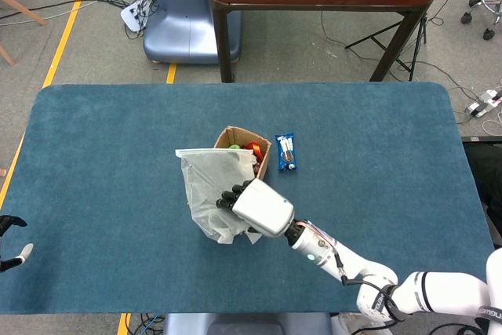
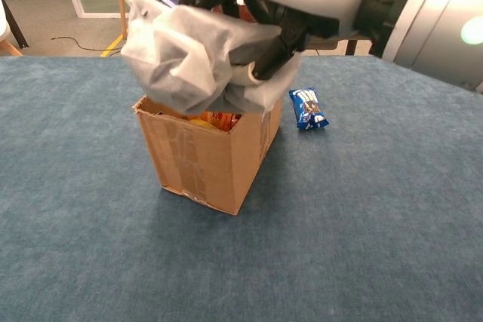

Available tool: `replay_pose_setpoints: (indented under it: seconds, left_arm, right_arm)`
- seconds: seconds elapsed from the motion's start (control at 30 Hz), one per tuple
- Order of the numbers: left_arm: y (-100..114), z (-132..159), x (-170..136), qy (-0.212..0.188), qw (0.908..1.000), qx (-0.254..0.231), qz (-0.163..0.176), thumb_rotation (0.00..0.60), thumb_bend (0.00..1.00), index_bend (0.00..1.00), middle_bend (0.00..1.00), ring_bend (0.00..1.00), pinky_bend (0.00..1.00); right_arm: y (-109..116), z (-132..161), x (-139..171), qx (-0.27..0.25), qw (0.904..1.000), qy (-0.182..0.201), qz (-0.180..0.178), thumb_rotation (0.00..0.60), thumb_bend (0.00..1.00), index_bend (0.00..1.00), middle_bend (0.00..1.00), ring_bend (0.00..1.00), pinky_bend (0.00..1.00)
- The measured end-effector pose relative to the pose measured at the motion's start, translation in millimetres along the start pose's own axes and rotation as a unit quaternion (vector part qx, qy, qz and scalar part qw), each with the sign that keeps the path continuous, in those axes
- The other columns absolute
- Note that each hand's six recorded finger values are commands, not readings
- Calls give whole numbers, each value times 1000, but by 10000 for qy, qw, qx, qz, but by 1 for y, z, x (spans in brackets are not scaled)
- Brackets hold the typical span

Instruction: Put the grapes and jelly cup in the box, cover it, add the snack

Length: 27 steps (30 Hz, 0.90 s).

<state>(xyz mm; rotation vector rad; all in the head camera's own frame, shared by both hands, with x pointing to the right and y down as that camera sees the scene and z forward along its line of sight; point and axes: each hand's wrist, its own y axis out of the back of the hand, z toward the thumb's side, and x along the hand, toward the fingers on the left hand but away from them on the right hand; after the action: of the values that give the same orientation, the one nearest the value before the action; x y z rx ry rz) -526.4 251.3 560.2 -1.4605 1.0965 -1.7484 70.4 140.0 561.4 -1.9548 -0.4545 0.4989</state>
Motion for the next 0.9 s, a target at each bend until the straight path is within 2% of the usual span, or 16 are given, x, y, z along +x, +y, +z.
replay_pose_setpoints:
  seconds: [0.23, 0.5, 0.7, 0.9]
  left_arm:
    - [0, 0, 0, 10, 10000, 2, 3, 600, 225, 421, 380, 306, 460]
    - [-1, -1, 0, 21, 10000, 26, -15, 600, 225, 421, 380, 306, 460]
    - [-2, -1, 0, 23, 10000, 41, -28, 600, 225, 421, 380, 306, 460]
    - [-2, -1, 0, 18, 10000, 41, -27, 600, 225, 421, 380, 306, 460]
  right_arm:
    - [-6, 17, 2, 644, 9966, 518, 52, 600, 499, 574, 602, 547, 780]
    - [-10, 24, 10, 1419, 9858, 899, 14, 600, 499, 574, 593, 527, 780]
    - [-7, 21, 7, 1645, 9814, 985, -134, 600, 499, 575, 581, 515, 780]
    - [-4, 14, -1, 1740, 9803, 909, -209, 600, 499, 574, 578, 510, 780]
